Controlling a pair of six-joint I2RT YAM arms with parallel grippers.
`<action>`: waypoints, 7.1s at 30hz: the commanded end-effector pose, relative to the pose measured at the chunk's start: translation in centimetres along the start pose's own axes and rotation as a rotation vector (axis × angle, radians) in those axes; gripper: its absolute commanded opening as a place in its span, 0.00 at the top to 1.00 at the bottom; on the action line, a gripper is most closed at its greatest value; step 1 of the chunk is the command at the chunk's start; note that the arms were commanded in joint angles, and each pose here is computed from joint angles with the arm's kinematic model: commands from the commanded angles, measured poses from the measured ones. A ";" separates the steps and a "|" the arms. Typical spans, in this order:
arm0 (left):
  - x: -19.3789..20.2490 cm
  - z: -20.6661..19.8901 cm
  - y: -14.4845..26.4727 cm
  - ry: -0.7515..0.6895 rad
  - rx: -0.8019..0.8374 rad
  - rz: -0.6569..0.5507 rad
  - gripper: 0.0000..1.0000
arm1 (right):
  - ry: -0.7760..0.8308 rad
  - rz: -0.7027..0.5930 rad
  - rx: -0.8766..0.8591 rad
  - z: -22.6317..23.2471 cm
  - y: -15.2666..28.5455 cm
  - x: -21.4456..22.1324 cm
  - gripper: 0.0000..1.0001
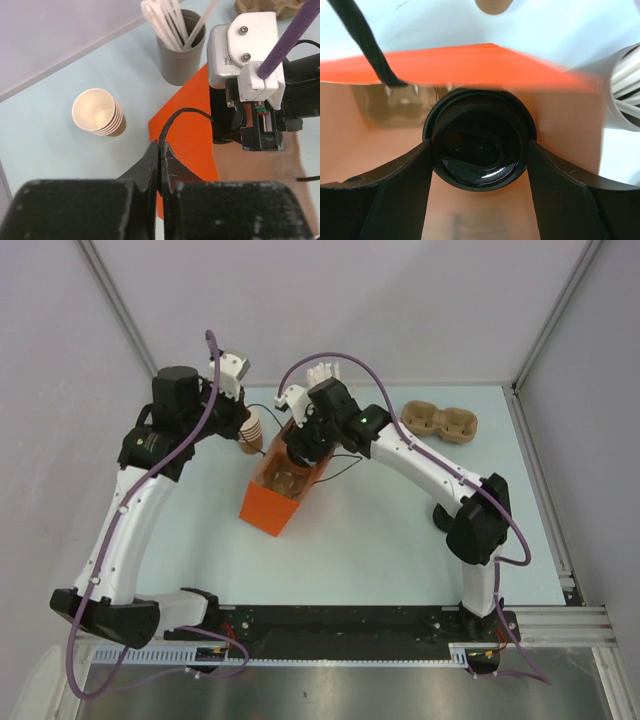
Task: Pack the takeout coffee
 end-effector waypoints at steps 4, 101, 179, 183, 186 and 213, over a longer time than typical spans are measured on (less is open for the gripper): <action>1.3 1.4 -1.4 0.048 -0.149 0.062 0.97 | 0.009 -0.015 -0.072 -0.1 -1.2 -2.0 0.44; 6.8 3.6 -1.1 0.120 -0.226 0.133 0.92 | 0.068 -0.262 -0.166 2.6 6.3 -10.1 0.00; 1.0 3.9 -3.0 0.013 -0.113 0.097 0.97 | 0.409 -0.263 -0.227 2.0 16.7 -5.5 0.95; -0.2 2.7 -4.1 -0.026 -0.068 0.085 0.98 | 0.391 -0.281 -0.184 2.0 17.9 -5.4 0.95; -1.2 1.9 -4.9 -0.046 -0.030 0.067 0.98 | 0.385 -0.293 -0.176 2.2 19.0 -5.3 0.95; -9.6 -5.3 -12.1 -0.228 0.222 -0.092 0.98 | 0.386 -0.285 -0.183 3.8 22.8 -1.3 0.94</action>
Point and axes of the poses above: each gripper's point midway between its finger pads, its own y axis back along the fingers, its own z axis along the line the jaws close on, x = y × z, the point moved 8 cm from there along y, back along the fingers, and after that the axes turned 13 degrees about -y, right-handed, at the moved point
